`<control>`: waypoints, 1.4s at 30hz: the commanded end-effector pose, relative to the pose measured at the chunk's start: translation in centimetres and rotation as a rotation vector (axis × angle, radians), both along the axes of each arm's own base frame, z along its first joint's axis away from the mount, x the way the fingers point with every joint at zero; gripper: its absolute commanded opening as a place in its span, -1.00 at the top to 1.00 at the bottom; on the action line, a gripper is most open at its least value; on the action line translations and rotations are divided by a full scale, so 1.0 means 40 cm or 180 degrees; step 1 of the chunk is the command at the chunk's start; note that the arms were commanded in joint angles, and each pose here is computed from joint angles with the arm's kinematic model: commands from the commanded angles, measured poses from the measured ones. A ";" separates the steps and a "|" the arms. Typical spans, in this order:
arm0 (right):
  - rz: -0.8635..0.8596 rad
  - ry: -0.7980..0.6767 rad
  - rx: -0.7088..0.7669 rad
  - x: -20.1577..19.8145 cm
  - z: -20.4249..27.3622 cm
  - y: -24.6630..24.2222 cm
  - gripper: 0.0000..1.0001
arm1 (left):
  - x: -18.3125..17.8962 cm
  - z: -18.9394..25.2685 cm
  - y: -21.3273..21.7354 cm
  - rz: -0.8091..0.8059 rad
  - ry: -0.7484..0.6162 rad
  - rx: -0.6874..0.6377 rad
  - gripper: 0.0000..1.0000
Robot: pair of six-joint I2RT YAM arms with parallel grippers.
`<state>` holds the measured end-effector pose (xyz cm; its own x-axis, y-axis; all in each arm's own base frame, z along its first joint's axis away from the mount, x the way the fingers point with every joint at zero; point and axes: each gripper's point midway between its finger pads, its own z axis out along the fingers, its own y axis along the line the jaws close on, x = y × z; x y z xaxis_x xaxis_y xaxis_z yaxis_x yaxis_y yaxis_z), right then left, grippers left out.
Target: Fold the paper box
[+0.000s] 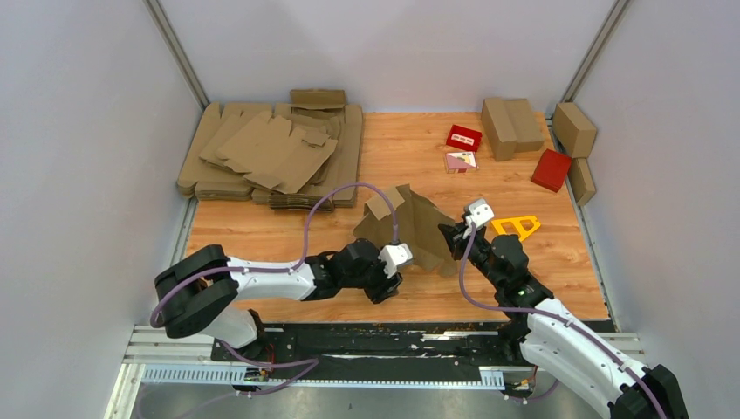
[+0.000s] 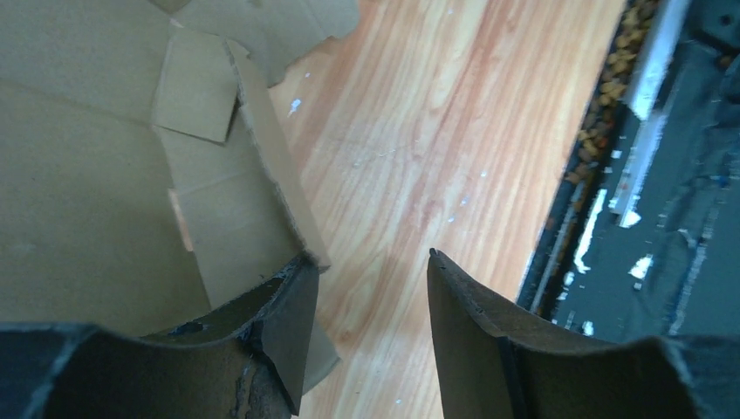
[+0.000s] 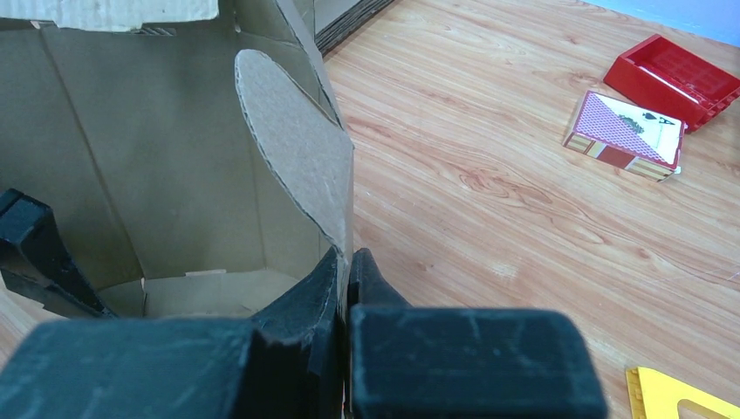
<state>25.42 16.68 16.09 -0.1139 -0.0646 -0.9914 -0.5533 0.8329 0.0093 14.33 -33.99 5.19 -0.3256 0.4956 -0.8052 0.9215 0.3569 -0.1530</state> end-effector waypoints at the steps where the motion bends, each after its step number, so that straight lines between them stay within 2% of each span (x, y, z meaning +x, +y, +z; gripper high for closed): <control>1: 0.0032 0.0020 0.0034 -0.004 0.006 0.007 1.00 | 0.042 0.006 -0.016 0.0113 -0.0512 0.0371 -0.14; 7: 0.0031 0.0014 0.0074 -0.011 0.012 0.004 1.00 | 0.036 -0.052 -0.020 -0.0015 -0.0739 0.0938 -0.13; 10: 0.0064 0.0031 0.0073 -0.018 0.011 0.005 1.00 | 0.028 -0.065 -0.023 -0.0114 -0.0821 0.1050 -0.11; 12: 0.0084 0.0114 0.0147 -0.025 0.011 0.009 1.00 | 0.034 -0.071 -0.018 -0.0103 -0.0874 0.1139 0.05; 14: 0.0089 0.0189 0.0152 -0.032 0.008 0.009 1.00 | 0.042 -0.082 -0.003 -0.0075 -0.0915 0.1283 0.47; 15: 0.0090 0.0232 0.0156 -0.035 0.006 0.008 1.00 | 0.049 -0.085 0.002 -0.0049 -0.0939 0.1337 0.60; 19: 0.0134 0.0357 0.0243 -0.058 0.009 0.010 1.00 | 0.060 -0.083 0.006 0.0003 -0.1002 0.1395 0.67; 21: 0.0107 0.0429 0.0299 -0.067 0.004 0.005 1.00 | 0.062 -0.077 0.006 0.0017 -0.1043 0.1376 0.61; 24: 0.0077 0.0547 0.0306 -0.081 -0.020 -0.004 1.00 | 0.045 -0.068 0.000 -0.0083 -0.1128 0.1325 0.19; 27: 0.0072 0.0562 0.0320 -0.084 -0.032 -0.007 1.00 | 0.017 -0.061 -0.013 -0.0254 -0.1184 0.1275 -0.01; 35: 0.0088 0.0616 0.0297 -0.080 -0.050 -0.003 1.00 | -0.052 -0.008 -0.061 -0.0618 -0.0999 0.0695 -0.12; 42: 0.0090 0.0620 0.0299 -0.082 -0.053 -0.004 1.00 | -0.054 0.005 -0.064 -0.0601 -0.0997 0.0616 -0.19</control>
